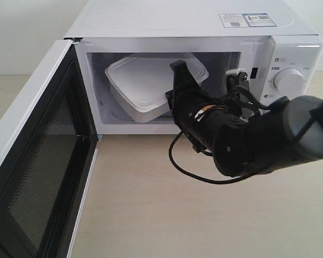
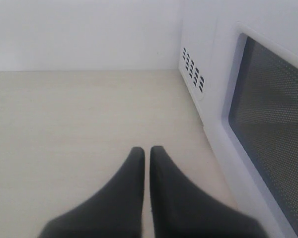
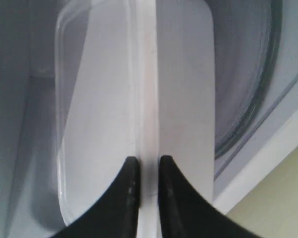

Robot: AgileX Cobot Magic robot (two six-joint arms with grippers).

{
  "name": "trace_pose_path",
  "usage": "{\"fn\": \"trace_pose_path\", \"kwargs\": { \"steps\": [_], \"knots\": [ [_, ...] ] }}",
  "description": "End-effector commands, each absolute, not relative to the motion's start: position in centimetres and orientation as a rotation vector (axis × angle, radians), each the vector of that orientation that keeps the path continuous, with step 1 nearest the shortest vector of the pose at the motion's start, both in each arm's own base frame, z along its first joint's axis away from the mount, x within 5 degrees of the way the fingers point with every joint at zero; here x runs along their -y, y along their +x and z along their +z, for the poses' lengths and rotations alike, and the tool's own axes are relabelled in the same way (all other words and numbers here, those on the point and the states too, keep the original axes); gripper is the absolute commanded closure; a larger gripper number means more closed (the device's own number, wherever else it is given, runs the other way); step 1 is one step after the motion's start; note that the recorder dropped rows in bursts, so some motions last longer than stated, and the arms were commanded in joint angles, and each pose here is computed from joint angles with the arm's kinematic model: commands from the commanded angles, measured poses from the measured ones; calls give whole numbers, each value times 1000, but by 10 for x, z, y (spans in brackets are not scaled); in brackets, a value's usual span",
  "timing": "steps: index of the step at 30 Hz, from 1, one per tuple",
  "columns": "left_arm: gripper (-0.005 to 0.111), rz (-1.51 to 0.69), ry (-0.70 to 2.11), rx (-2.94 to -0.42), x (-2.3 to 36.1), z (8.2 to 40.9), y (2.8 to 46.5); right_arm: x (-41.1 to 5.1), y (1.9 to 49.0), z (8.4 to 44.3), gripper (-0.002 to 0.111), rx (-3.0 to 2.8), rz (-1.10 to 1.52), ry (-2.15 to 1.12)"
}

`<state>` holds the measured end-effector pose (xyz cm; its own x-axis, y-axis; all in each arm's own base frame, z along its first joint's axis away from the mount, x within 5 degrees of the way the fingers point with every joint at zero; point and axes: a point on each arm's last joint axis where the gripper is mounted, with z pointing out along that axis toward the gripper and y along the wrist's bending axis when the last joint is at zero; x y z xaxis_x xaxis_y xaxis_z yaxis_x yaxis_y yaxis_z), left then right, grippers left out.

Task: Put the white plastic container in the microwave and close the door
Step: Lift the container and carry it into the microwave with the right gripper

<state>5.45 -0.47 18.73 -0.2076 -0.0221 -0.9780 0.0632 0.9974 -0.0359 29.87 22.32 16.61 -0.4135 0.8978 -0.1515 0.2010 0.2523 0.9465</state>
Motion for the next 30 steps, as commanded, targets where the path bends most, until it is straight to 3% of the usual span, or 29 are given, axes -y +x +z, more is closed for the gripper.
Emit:
{"fn": "trace_pose_path", "kwargs": {
  "steps": [1, 19, 30],
  "knots": [
    [102, -80, 28, -1779, 5, 187, 54, -230, 307, 165, 108, -1796, 1170, 1003],
    [102, -80, 28, -1779, 5, 187, 54, -213, 316, 164, 108, -1722, 1071, 1124],
    [102, -80, 28, -1779, 5, 187, 54, -225, 333, 174, 108, -1760, 1076, 1069]
  ]
}}
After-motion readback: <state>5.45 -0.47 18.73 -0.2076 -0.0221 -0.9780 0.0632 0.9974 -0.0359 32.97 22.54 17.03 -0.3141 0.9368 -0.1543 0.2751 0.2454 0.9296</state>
